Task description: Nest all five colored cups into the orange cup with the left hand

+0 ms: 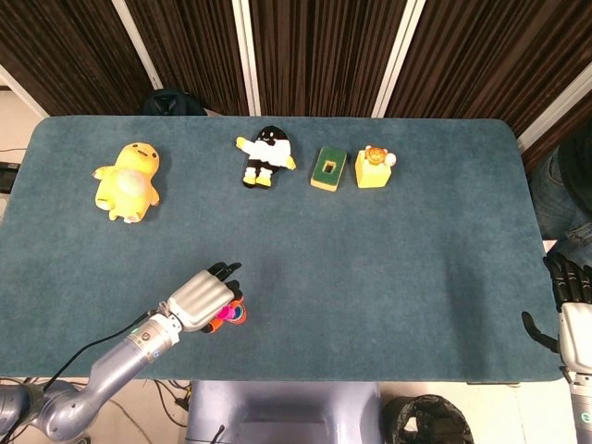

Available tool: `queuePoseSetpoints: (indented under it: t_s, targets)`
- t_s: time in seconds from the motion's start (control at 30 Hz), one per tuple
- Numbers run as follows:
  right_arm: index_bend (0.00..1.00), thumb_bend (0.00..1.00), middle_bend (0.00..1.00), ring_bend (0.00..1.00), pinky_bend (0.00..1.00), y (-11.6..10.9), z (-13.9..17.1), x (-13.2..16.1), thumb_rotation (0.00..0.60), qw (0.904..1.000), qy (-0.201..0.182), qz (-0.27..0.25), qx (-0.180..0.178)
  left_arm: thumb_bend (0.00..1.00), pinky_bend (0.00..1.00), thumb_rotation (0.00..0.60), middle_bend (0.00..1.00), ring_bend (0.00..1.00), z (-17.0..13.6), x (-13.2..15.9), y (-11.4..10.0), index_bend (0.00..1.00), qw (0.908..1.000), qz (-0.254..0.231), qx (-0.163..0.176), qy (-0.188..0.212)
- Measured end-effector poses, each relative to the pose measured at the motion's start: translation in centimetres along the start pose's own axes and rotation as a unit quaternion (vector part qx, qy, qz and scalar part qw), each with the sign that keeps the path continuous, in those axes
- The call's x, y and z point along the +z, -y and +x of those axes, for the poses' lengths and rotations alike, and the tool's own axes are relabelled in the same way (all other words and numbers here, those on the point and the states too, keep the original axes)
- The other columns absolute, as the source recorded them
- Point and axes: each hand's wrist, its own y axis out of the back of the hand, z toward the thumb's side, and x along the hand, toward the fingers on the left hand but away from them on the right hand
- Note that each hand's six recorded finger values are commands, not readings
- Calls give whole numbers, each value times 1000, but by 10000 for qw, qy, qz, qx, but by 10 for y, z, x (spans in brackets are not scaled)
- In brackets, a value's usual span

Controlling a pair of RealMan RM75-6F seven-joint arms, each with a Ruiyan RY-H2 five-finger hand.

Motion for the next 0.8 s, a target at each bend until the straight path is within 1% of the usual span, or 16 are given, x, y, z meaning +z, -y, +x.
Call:
queuePoseSetpoints:
  t_s: [0.37, 0.47, 0.57, 0.73, 0.8]
  targets:
    - [72, 373, 46, 72, 36, -1, 0, -1, 600, 10000, 8, -20, -17, 352, 143, 600, 311, 7, 14, 6, 7, 515, 9996, 249, 139, -8]
    - [72, 374, 46, 72, 36, -1, 0, -1, 600, 10000, 10, -19, -14, 351, 143, 600, 308, 7, 16, 6, 9, 504, 9996, 269, 117, -23]
    - [72, 373, 46, 72, 36, -1, 0, -1, 600, 10000, 10, -22, -15, 333, 141, 600, 298, 7, 17, 6, 12, 434, 9995, 293, 69, -28]
    - [72, 373, 46, 72, 36, -1, 0, -1, 600, 10000, 5, -19, -12, 249, 132, 600, 272, 6, 17, 6, 14, 299, 9996, 281, -25, -25]
    - [72, 374, 46, 72, 36, -1, 0, -1, 600, 10000, 5, -20, -12, 243, 132, 600, 265, 6, 17, 5, 14, 265, 9996, 291, -51, -23]
